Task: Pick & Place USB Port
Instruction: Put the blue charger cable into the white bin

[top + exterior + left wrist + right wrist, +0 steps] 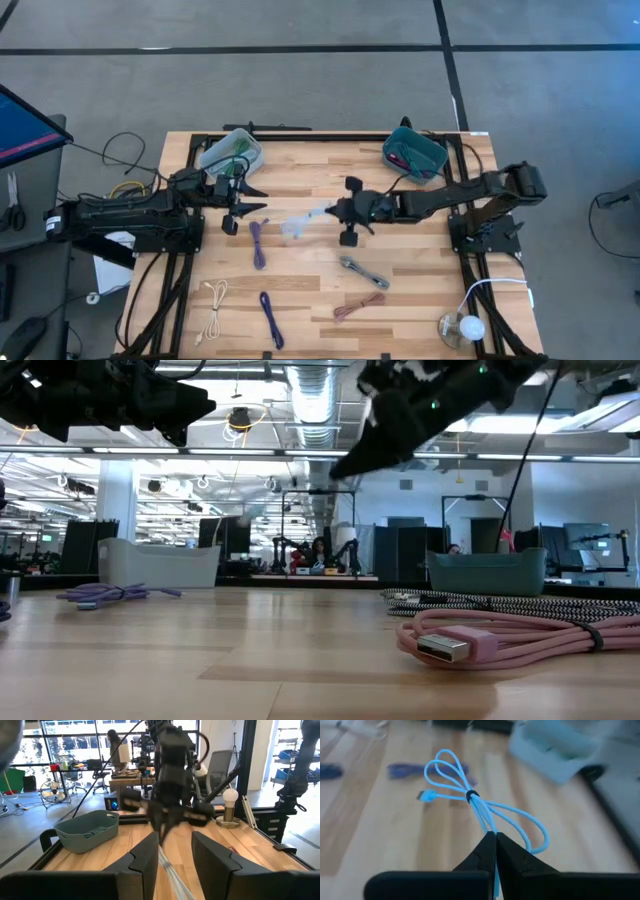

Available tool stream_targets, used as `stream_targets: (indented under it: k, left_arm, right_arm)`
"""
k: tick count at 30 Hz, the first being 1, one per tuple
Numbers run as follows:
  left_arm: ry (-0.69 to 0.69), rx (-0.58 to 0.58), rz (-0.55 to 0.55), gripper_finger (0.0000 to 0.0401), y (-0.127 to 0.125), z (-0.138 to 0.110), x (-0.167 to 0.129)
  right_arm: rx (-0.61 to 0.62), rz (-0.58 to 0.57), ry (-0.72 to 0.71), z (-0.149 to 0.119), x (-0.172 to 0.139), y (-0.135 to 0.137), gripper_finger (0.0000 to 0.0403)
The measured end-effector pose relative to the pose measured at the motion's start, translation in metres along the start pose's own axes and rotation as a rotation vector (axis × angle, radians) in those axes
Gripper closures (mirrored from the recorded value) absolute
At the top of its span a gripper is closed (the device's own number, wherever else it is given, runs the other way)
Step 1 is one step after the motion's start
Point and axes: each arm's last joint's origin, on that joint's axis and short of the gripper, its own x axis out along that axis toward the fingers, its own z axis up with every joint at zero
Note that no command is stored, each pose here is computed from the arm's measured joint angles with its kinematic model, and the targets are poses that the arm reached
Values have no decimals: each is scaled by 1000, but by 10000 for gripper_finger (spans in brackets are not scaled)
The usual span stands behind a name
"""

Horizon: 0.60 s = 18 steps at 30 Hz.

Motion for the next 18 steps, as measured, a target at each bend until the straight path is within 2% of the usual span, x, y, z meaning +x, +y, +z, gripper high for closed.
stream_targets:
  k: [6, 10, 18]
  left_arm:
    - [49, -21, 2, 284, 2, -7, 5]
    - [94, -32, 40, 284, 4, -14, 10]
    - [114, -40, 42, 284, 5, -18, 14]
  right_arm:
    - [-7, -71, -49, 12, -15, -19, 403]
    - [-4, -95, -46, 10, -13, -26, 403]
    - [-37, -149, -106, 16, -13, -33, 403]
